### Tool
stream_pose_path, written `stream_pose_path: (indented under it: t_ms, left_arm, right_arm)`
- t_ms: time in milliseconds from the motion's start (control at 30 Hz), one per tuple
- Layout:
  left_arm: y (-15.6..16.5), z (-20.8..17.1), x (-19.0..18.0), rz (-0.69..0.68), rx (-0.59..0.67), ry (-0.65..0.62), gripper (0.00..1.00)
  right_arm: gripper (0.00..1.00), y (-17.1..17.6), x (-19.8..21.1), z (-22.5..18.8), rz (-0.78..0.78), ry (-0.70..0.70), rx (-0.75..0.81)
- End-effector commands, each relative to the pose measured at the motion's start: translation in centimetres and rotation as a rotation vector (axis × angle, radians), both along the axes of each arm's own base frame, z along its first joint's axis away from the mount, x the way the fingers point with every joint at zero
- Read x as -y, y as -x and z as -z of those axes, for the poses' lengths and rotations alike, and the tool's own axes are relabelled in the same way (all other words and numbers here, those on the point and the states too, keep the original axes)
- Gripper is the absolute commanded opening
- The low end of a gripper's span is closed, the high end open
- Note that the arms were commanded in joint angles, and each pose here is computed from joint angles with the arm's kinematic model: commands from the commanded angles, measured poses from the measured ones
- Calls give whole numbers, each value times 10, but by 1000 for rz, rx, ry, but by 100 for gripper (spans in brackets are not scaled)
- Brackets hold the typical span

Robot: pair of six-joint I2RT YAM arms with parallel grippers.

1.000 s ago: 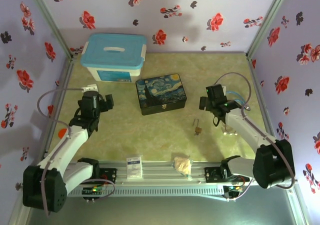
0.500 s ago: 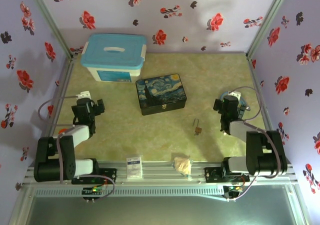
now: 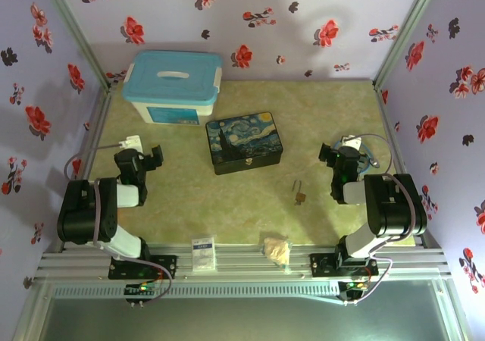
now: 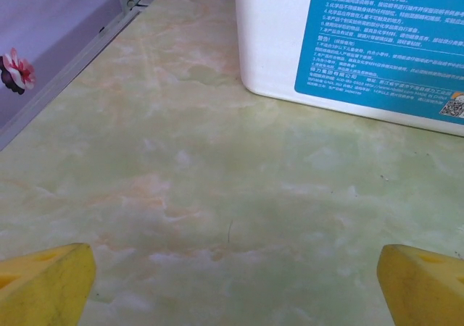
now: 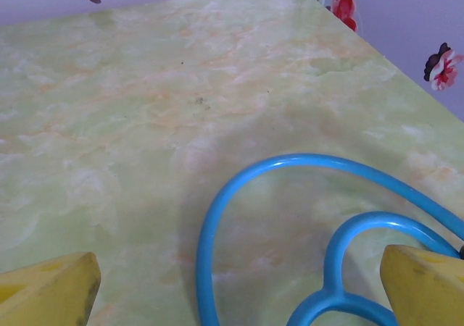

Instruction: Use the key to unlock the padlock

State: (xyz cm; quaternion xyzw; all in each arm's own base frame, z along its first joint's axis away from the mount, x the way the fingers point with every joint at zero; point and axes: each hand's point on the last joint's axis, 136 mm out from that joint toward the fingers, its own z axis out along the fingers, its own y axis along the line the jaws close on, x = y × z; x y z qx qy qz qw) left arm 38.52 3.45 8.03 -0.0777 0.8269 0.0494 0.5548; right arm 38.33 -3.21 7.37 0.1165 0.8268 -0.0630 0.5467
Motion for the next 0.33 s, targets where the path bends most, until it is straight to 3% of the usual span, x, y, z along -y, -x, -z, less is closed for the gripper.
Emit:
stream_pose_path:
  t_ms: [0,300]
  left_arm:
    - [-9,-16,2,-2,55,-46,100]
    - [-9,-17,1,-25,52,-74,100]
  right_arm:
    - [99,-9,0,-15,-6,10,56]
    - [99,-10,-4,-13,-46,-11,49]
